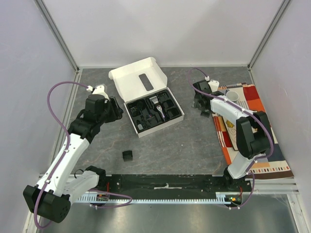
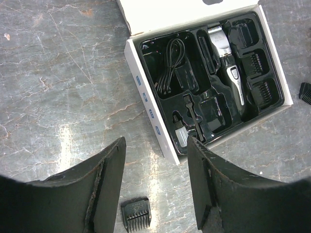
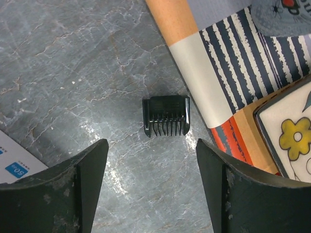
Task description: Sort the hair-cutting tools
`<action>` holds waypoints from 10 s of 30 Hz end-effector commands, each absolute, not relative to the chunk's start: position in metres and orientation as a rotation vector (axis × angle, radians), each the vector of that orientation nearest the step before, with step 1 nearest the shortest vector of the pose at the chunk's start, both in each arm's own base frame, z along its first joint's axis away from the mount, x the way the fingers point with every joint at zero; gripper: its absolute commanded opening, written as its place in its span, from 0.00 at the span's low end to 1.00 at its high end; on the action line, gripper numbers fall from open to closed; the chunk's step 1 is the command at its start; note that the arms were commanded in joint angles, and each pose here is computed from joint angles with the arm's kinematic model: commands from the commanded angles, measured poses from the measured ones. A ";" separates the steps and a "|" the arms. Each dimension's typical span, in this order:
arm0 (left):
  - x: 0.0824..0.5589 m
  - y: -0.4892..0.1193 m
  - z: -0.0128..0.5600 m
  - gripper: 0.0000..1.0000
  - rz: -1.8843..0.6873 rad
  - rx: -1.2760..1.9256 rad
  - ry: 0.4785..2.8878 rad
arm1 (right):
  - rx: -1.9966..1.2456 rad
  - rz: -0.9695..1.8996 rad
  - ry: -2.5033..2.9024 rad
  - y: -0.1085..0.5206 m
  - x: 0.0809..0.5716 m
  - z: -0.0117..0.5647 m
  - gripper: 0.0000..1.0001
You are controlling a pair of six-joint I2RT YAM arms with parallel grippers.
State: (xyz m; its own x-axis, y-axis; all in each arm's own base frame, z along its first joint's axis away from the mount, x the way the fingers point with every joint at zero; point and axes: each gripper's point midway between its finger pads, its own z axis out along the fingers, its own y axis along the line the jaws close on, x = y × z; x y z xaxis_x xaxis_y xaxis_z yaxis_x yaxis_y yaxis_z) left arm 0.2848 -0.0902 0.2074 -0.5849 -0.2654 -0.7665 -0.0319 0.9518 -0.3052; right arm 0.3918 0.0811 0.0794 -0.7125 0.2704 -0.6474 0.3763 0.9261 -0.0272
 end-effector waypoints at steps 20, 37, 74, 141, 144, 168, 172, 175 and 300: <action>0.293 -0.094 0.221 0.60 -0.357 -0.205 2.135 | 0.604 -0.270 2.458 0.065 0.399 0.028 0.83; 0.295 -0.095 0.213 0.60 -0.347 -0.209 2.162 | 0.596 -0.247 2.495 0.054 0.398 0.005 0.63; 0.331 -0.092 0.156 0.56 -0.213 -0.385 2.322 | -0.308 0.146 2.102 0.169 0.425 0.208 0.46; 0.406 -0.180 0.086 0.40 -0.312 0.632 2.369 | -0.815 0.156 2.072 0.224 0.373 0.222 0.46; 0.398 -0.191 0.083 0.29 -0.302 0.687 2.358 | -0.801 0.172 2.065 0.221 0.362 0.227 0.46; 0.399 -0.193 0.079 0.33 -0.044 0.680 2.396 | -0.926 0.329 2.151 0.231 0.283 0.193 0.48; 0.398 -0.200 0.094 0.47 -0.097 0.635 2.393 | -0.989 0.329 2.187 0.236 0.273 0.177 0.49; 0.398 -0.204 0.113 0.52 -0.131 0.601 2.359 | -1.016 0.300 2.193 0.236 0.276 0.168 0.51; 0.249 -0.152 0.175 0.54 -0.413 0.223 2.342 | -1.058 0.298 2.197 0.264 0.280 0.146 0.39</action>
